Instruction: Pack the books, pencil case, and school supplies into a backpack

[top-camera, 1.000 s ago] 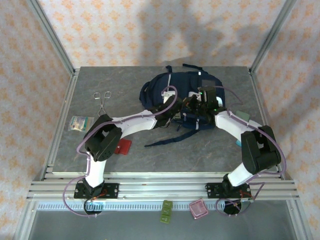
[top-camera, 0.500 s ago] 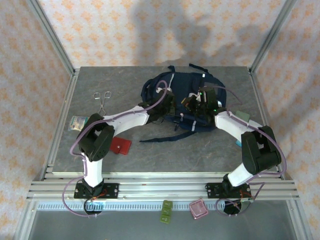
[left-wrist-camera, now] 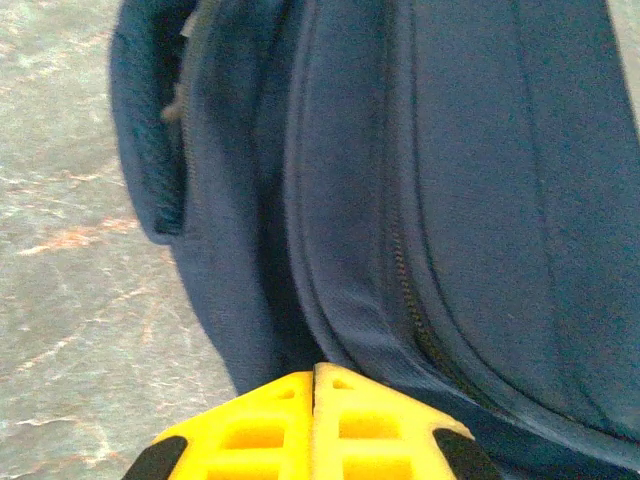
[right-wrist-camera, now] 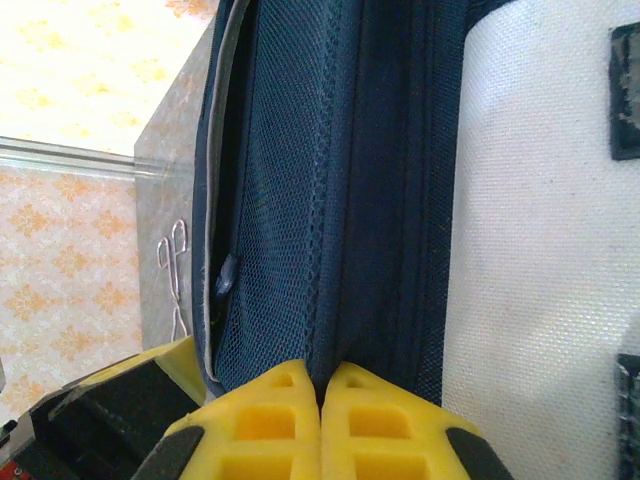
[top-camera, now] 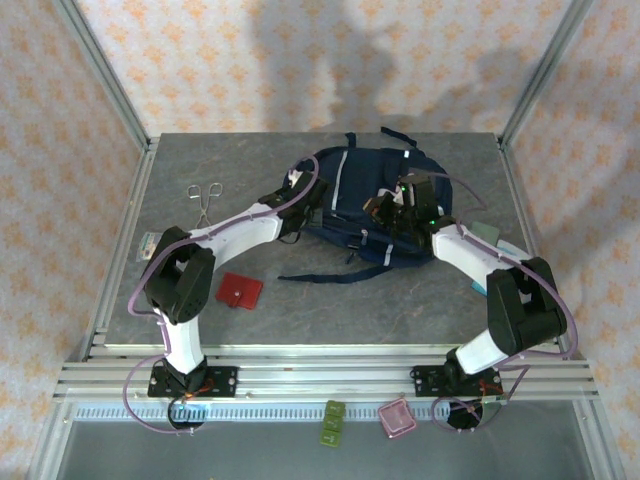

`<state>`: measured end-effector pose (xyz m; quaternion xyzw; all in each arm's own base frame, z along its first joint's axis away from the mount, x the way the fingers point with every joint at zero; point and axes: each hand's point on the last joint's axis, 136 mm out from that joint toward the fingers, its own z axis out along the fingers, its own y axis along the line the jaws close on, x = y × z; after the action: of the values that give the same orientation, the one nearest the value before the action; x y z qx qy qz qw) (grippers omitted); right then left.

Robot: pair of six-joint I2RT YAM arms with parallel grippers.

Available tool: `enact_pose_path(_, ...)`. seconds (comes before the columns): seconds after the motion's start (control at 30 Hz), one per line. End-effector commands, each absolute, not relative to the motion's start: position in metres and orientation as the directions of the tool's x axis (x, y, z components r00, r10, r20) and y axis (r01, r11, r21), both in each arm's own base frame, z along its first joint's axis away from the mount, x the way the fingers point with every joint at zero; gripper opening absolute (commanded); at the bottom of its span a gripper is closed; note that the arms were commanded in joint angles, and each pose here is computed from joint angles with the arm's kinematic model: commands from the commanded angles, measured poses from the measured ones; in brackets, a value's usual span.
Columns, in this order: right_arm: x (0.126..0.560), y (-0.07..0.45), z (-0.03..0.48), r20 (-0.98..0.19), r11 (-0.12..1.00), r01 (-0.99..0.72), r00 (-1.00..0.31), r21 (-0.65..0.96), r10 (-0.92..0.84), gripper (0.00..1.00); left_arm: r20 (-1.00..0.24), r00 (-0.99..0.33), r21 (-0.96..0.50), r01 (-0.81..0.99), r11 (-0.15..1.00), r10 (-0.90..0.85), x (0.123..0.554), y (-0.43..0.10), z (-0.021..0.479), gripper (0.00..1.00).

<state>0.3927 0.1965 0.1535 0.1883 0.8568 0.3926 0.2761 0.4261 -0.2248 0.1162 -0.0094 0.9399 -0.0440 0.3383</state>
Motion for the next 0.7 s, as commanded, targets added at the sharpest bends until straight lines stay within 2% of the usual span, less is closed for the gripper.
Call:
enact_pose_path(0.0, 0.394, 0.205, 0.201, -0.418, 0.584, -0.053, -0.75, 0.81, 0.513, 0.0, -0.659, -0.748, -0.214, 0.09, 0.973, -0.076, 0.42, -0.247, 0.143, 0.25)
enact_pose_path(0.17, 0.398, 0.21, 0.239, -0.44, 0.545, -0.111, -0.73, 0.831, 0.522, 0.0, -0.696, -0.711, -0.282, 0.144, 0.949, -0.099, 0.413, -0.271, 0.166, 0.27)
enact_pose_path(0.33, 0.402, 0.21, 0.272, -0.454, 0.501, -0.154, -0.695, 0.852, 0.558, 0.0, -0.715, -0.687, -0.348, 0.183, 0.92, -0.134, 0.405, -0.287, 0.179, 0.45)
enact_pose_path(0.5, 0.403, 0.213, 0.272, -0.428, 0.469, -0.15, -0.703, 0.87, 0.568, 0.0, -0.711, -0.697, -0.317, 0.2, 0.927, -0.093, 0.398, -0.307, 0.165, 0.52)
enact_pose_path(0.67, 0.402, 0.213, 0.279, -0.432, 0.461, -0.161, -0.695, 0.873, 0.575, 0.0, -0.716, -0.693, -0.24, 0.131, 0.962, -0.084, 0.403, -0.302, 0.142, 0.52)
